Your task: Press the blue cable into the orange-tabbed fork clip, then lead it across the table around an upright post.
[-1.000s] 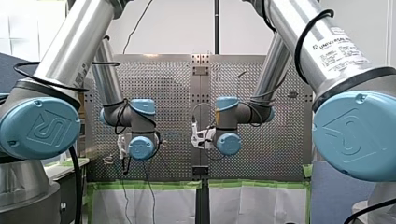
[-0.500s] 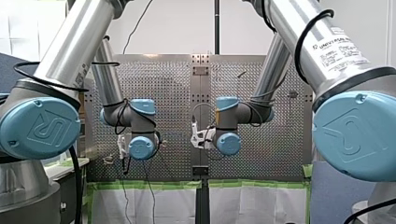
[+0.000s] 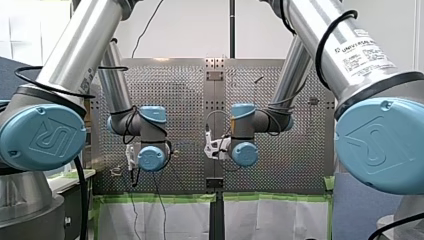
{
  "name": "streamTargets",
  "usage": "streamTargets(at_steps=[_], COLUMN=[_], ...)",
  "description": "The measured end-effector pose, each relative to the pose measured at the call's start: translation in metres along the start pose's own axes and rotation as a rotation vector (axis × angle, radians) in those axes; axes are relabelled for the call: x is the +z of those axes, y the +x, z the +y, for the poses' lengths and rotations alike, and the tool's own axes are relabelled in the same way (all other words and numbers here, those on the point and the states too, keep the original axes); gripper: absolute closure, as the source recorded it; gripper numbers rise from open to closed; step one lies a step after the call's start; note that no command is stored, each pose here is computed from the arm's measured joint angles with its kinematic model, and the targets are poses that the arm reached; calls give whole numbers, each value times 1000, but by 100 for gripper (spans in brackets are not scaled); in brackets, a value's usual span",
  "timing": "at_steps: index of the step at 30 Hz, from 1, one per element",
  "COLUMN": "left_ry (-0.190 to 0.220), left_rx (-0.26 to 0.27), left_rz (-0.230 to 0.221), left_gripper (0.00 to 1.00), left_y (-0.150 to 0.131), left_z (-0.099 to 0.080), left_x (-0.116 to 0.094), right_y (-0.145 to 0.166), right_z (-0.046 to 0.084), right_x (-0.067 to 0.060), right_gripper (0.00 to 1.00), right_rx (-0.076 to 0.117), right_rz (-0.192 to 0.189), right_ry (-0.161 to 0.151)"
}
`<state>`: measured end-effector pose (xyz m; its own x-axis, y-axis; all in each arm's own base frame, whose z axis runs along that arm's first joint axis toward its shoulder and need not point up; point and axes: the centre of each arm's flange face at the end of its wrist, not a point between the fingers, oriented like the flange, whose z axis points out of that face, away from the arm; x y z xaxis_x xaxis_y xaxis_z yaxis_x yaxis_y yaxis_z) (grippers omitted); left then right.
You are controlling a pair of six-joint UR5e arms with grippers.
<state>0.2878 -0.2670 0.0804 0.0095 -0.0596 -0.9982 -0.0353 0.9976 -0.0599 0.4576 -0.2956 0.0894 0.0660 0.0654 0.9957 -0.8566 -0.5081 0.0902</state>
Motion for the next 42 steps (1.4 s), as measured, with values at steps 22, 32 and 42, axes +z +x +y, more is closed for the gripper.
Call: streamTargets(at_steps=[22,32,42], left_ry=[-3,-24,-58], left_rx=[1,61,116], left_rz=[1,84,176], left_gripper=[100,100,100], left_y=[0,21,48], left_z=[0,22,43], left_x=[0,-10,-24], right_y=[-59,-60,-60], right_z=[-14,-15,-15], right_x=[-18,-19,-19], right_gripper=[100,100,100], right_rx=[-42,-43,-43], right_rz=[-133,-135,-135], right_ry=[35,35,35])
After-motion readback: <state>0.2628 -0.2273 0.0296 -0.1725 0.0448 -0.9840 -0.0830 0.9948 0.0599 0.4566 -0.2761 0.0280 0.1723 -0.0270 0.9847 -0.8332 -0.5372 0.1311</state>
